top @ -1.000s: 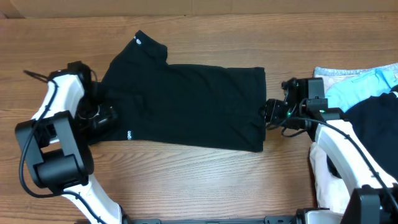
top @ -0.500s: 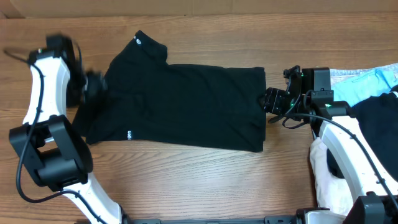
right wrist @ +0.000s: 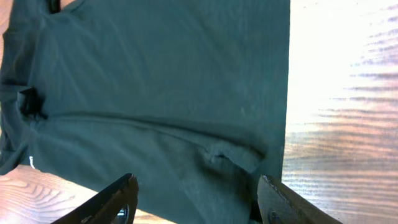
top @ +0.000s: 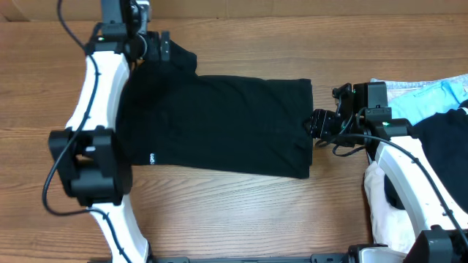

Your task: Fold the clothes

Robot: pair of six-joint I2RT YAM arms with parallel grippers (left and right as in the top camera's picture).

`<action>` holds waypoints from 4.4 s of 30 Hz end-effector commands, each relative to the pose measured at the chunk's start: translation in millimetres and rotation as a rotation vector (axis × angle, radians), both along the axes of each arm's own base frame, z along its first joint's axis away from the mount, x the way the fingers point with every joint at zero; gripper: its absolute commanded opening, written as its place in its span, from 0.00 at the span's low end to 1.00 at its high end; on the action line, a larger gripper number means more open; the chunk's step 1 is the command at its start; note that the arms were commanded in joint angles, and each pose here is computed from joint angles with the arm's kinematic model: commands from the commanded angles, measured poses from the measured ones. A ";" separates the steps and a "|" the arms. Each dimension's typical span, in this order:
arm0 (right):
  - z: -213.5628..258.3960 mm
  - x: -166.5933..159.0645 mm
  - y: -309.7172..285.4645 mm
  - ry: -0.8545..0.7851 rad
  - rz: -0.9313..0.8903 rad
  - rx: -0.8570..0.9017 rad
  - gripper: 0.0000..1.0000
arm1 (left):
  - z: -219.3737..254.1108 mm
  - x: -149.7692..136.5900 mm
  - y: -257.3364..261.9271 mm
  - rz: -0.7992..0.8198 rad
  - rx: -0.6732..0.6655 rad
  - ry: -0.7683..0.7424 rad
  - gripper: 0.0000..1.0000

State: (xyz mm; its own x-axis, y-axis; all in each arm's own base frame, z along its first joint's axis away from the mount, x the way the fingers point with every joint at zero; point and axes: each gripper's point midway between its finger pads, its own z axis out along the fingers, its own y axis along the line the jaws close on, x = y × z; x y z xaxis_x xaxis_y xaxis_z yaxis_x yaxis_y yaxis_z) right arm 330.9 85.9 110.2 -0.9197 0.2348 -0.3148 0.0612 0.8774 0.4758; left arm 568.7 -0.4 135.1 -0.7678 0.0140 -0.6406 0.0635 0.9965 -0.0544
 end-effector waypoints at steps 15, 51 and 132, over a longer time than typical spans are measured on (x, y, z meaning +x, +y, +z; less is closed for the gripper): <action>7.6 -7.6 0.4 0.047 -0.051 0.032 0.64 | -72.5 62.9 -0.6 -0.049 0.043 -0.139 1.00; 8.1 -6.3 -0.1 0.040 -0.052 0.029 0.64 | -37.1 74.2 3.3 0.062 -0.118 -0.226 0.04; -53.2 149.6 -44.6 -0.296 -0.208 -0.023 0.71 | -28.8 -44.1 -6.4 0.066 -0.101 0.240 0.04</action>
State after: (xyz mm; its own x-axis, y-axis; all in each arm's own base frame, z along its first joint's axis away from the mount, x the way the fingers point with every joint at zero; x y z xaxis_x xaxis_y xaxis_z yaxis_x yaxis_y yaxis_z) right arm 469.2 43.0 56.5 -0.7358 0.4089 -0.5398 0.1160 0.8615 0.4944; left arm 524.0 -4.5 79.1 -0.9123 -0.0887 -0.3998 -0.0284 0.9876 -0.1544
